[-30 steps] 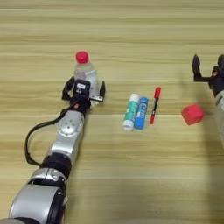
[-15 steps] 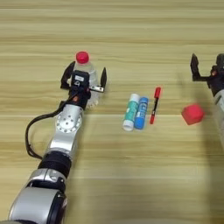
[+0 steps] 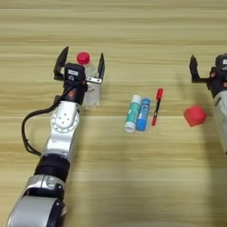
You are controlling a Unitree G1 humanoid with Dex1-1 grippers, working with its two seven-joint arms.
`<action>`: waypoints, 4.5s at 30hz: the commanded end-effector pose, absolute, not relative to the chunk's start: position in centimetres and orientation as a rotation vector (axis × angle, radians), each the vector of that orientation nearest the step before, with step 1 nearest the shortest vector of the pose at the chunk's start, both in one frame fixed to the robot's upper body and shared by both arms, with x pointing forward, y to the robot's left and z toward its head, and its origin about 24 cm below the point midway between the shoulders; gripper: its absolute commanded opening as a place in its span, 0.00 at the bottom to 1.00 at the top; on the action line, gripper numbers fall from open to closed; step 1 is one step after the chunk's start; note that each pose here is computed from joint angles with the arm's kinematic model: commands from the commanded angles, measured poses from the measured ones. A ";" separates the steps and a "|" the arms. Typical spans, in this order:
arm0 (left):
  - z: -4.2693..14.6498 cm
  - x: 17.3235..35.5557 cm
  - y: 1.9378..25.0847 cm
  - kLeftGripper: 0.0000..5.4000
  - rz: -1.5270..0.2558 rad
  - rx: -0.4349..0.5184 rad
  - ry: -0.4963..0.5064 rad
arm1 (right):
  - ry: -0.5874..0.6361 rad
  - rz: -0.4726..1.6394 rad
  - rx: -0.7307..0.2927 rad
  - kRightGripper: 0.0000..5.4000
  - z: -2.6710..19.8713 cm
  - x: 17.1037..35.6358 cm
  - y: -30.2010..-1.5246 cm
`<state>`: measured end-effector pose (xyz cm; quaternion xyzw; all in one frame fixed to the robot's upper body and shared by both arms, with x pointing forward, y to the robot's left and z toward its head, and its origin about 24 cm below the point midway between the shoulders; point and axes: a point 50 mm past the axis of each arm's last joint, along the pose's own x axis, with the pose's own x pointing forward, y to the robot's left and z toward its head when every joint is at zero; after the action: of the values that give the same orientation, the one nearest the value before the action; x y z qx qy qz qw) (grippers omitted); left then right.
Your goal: Move the objects on the table
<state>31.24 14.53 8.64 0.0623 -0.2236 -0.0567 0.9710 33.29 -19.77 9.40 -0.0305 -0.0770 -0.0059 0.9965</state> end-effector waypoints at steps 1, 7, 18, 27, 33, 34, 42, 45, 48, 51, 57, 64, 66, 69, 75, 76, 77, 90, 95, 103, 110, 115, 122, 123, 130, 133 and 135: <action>9.3 30.9 14.4 0.99 -0.140 0.084 -0.478 | -0.148 0.002 -0.076 1.00 9.3 33.2 -19.6; 11.6 29.9 14.7 0.99 -0.164 0.006 -0.603 | -0.143 0.006 -0.081 1.00 9.2 33.2 -19.5; 13.6 30.5 20.3 0.99 0.061 0.033 -0.651 | -0.159 0.019 -0.106 1.00 9.4 33.1 -19.2; 12.4 31.8 24.1 0.99 0.225 0.076 -0.527 | -0.167 0.068 -0.142 1.00 9.5 32.7 -18.1; 10.5 32.7 25.1 0.99 0.270 0.100 -0.394 | -0.174 0.106 -0.169 1.00 9.6 32.3 -17.4; 10.3 32.7 25.3 0.99 0.275 0.102 -0.376 | -0.175 0.109 -0.174 1.00 9.6 32.2 -17.3; 8.2 33.2 25.3 0.99 0.272 0.090 -0.258 | -0.140 0.123 -0.205 1.00 9.1 31.0 -18.0; 8.1 33.2 25.4 0.99 0.278 0.085 -0.255 | -0.101 0.146 -0.223 1.00 8.4 30.2 -18.3; 8.0 33.2 25.5 0.99 0.280 0.087 -0.251 | -0.061 0.185 -0.230 1.00 7.8 29.5 -18.3; 8.0 33.2 25.5 0.99 0.284 0.088 -0.248 | -0.039 0.202 -0.241 1.00 7.7 29.0 -18.5; 7.9 33.2 25.4 0.99 0.288 0.090 -0.248 | 0.037 0.251 -0.227 1.00 7.0 28.2 -19.0; 7.5 33.4 25.1 0.99 0.280 0.100 -0.222 | 0.114 0.269 -0.239 1.00 5.8 27.7 -19.7; 7.4 33.4 25.0 0.99 0.271 0.099 -0.214 | 0.125 0.262 -0.246 1.00 5.7 27.7 -20.0; 6.9 33.5 24.6 0.99 0.250 0.100 -0.188 | 0.156 0.270 -0.272 1.00 5.2 27.4 -20.4; 6.2 33.7 24.2 0.99 0.223 0.101 -0.140 | 0.204 0.286 -0.304 1.00 4.5 26.9 -20.9; 6.2 33.7 24.2 0.99 0.222 0.102 -0.139 | 0.215 0.291 -0.305 1.00 4.4 26.9 -20.9; 6.2 33.7 24.2 0.99 0.223 0.103 -0.139 | 0.224 0.297 -0.307 1.00 4.2 26.8 -20.9; 6.2 33.7 24.3 0.99 0.229 0.098 -0.144 | 0.275 0.328 -0.289 1.00 3.6 26.4 -20.6; 6.2 33.7 24.3 0.99 0.228 0.100 -0.144 | 0.301 0.325 -0.283 1.00 3.3 26.4 -20.6; 6.2 33.7 24.2 1.00 0.225 0.102 -0.142 | 0.354 0.328 -0.286 0.90 2.6 26.2 -20.9; 6.2 33.7 24.1 1.00 0.226 0.099 -0.142 | 0.365 0.329 -0.292 0.75 2.3 26.1 -20.9; 6.2 33.7 24.1 1.00 0.226 0.098 -0.143 | 0.365 0.319 -0.289 0.65 2.3 26.2 -21.1; 6.2 33.7 24.1 1.00 0.226 0.099 -0.144 | 0.362 0.250 -0.297 0.50 2.4 26.8 -22.2; 6.2 33.7 24.1 1.00 0.226 0.099 -0.144 | 0.363 0.240 -0.299 0.49 2.4 26.9 -22.4; 6.2 33.7 24.0 1.00 0.226 0.098 -0.145 | 0.362 0.170 -0.289 0.43 2.4 27.8 -23.8; 6.2 33.7 24.0 1.00 0.226 0.098 -0.145 | 0.361 0.160 -0.281 0.43 2.4 28.0 -24.0; 6.2 33.7 24.0 1.00 0.227 0.098 -0.145 | 0.361 0.162 -0.278 0.43 2.2 28.2 -23.9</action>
<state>33.42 24.24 5.94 0.0462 -0.0722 0.1155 0.9896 28.31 -23.59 2.89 -0.1375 0.1599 0.0837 0.9739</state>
